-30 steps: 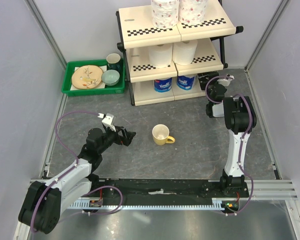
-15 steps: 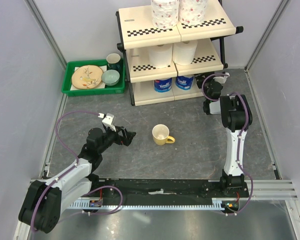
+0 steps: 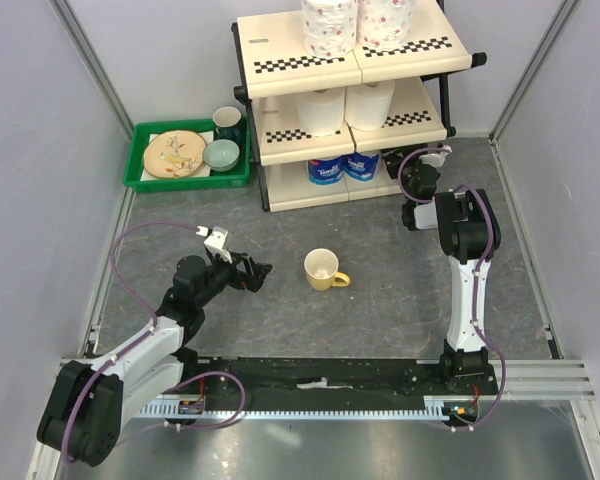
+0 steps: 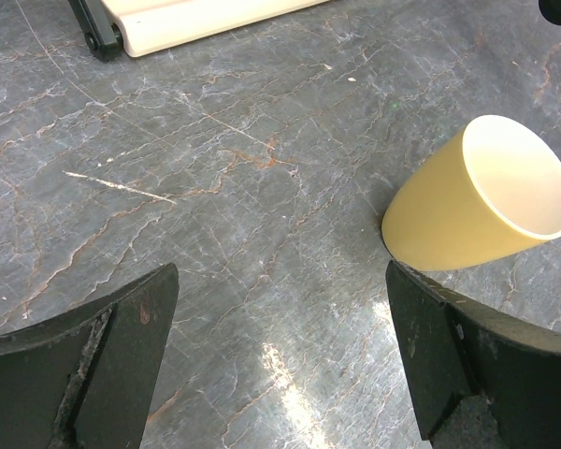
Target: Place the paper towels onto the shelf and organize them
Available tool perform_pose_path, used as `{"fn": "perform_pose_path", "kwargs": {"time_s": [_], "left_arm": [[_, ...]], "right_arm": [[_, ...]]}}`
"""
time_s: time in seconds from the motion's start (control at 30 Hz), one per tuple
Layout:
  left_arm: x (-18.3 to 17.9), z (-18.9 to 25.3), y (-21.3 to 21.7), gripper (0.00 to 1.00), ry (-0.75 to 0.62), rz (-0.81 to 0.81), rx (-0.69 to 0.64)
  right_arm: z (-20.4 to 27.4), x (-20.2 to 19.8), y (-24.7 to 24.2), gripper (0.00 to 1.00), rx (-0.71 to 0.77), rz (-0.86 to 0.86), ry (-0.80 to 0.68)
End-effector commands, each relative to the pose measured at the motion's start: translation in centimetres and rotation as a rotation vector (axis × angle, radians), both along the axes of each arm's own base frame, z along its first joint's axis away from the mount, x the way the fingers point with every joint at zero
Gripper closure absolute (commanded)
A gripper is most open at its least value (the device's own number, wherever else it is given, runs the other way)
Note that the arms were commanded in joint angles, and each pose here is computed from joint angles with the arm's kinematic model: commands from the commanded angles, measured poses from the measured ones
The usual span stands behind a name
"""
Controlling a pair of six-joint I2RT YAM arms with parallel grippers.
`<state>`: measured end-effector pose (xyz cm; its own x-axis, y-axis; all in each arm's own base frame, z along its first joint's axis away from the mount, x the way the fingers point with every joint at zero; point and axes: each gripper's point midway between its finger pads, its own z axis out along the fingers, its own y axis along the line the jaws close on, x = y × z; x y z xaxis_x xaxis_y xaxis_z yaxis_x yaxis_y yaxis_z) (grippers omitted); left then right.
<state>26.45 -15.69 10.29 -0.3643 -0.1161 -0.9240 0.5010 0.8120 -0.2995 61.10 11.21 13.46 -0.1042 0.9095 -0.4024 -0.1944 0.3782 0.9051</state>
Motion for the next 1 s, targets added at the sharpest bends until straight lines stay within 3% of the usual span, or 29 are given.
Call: {"fn": "perform_pose_path", "kwargs": {"time_s": [0.0,0.43,0.97], "left_arm": [[0.8,2.3,-0.6,0.01,-0.067,-0.022,-0.018],[0.8,2.4,-0.6,0.01,-0.070,-0.020,-0.017],[0.8,2.4,-0.6,0.01,-0.070,-0.019,-0.017]], "right_arm": [[2.2,-0.2,1.2,0.11,0.000,0.044,-0.079],[2.1,-0.8,1.5,0.10,-0.007,0.063,-0.086],[7.7,-6.3,-3.9,0.07,0.043,-0.158,-0.103]]}}
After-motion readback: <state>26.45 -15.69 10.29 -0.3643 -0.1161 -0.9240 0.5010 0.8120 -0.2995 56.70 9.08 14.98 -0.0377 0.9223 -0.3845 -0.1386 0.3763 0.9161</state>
